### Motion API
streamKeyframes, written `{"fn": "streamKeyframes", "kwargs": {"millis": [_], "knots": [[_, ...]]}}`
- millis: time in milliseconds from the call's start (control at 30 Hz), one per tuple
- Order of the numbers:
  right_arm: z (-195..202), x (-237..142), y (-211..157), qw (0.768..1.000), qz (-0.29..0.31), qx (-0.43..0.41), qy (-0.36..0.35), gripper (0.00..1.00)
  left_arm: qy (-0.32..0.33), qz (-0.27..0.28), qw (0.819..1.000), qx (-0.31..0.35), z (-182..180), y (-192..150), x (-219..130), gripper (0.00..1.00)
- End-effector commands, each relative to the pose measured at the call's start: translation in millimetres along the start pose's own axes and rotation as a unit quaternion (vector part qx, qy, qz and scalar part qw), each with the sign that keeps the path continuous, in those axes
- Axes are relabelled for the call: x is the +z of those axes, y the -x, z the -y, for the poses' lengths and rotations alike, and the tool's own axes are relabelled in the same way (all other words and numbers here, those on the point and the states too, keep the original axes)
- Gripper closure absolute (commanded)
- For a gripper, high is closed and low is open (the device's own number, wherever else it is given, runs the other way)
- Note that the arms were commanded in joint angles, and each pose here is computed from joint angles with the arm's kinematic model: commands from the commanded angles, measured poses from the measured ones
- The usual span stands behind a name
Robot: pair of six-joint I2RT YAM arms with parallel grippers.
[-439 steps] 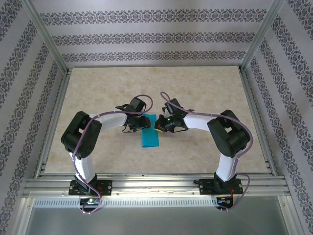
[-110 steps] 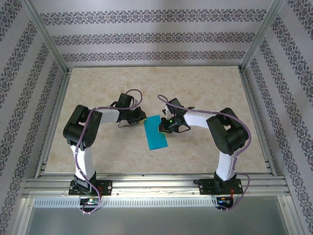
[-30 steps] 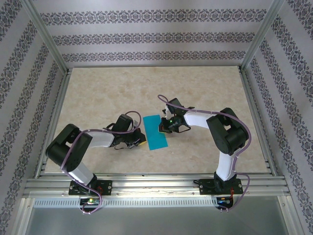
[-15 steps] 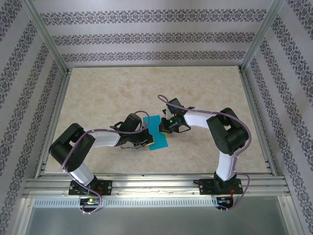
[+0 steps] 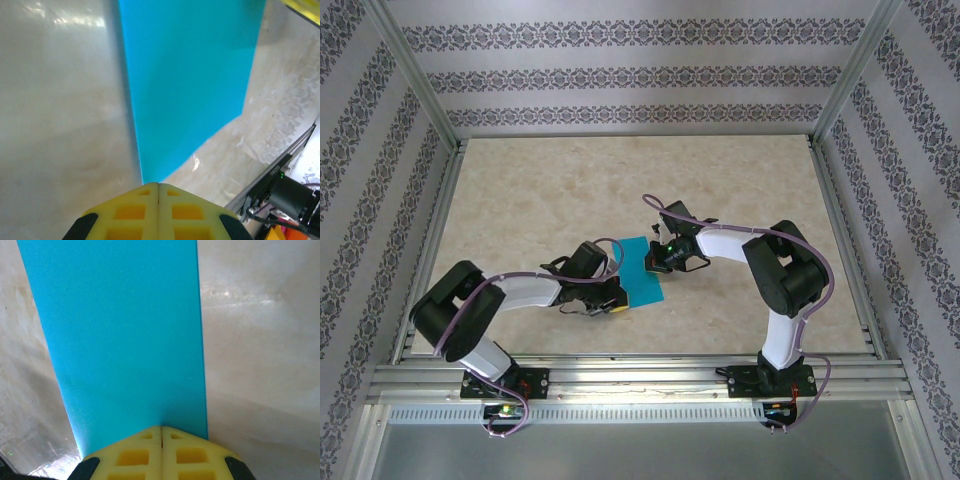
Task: Fold a paper plane with a square sheet of paper (pick it up from the middle)
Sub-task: First fold the square sheet of paper in half at the center of the table.
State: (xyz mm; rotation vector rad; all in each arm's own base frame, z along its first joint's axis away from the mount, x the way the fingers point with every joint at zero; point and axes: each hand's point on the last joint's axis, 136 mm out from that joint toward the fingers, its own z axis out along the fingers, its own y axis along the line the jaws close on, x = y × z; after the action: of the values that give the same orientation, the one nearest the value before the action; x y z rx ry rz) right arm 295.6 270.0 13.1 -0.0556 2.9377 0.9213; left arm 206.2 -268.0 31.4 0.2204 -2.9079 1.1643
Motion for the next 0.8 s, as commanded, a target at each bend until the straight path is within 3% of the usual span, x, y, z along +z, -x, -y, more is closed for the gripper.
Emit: {"fn": "streamKeyframes", "kwargs": {"millis": [0,133,400,567,767], "knots": [[47,10,-35,0.995,-0.055,0.035,-0.081,1.0,-0.001,0.009,0.999,0.054,25,1,-19,0.96],[28,5,-28,0.997,-0.05,0.009,-0.053,1.0,0.005,0.065,0.994,0.09,43,32,-38,0.95],[-28,-30,-8,0.999,0.0,-0.031,0.031,0.99,-0.032,0.12,0.992,0.027,43,122,-43,0.95],[-18,-55,-7,0.999,0.047,-0.004,0.017,0.95,-0.028,0.118,0.992,0.031,49,146,-31,0.95],[13,-82,-10,0.988,0.153,0.025,-0.019,1.0,0.014,0.105,0.994,0.033,32,156,-16,0.94]]}}
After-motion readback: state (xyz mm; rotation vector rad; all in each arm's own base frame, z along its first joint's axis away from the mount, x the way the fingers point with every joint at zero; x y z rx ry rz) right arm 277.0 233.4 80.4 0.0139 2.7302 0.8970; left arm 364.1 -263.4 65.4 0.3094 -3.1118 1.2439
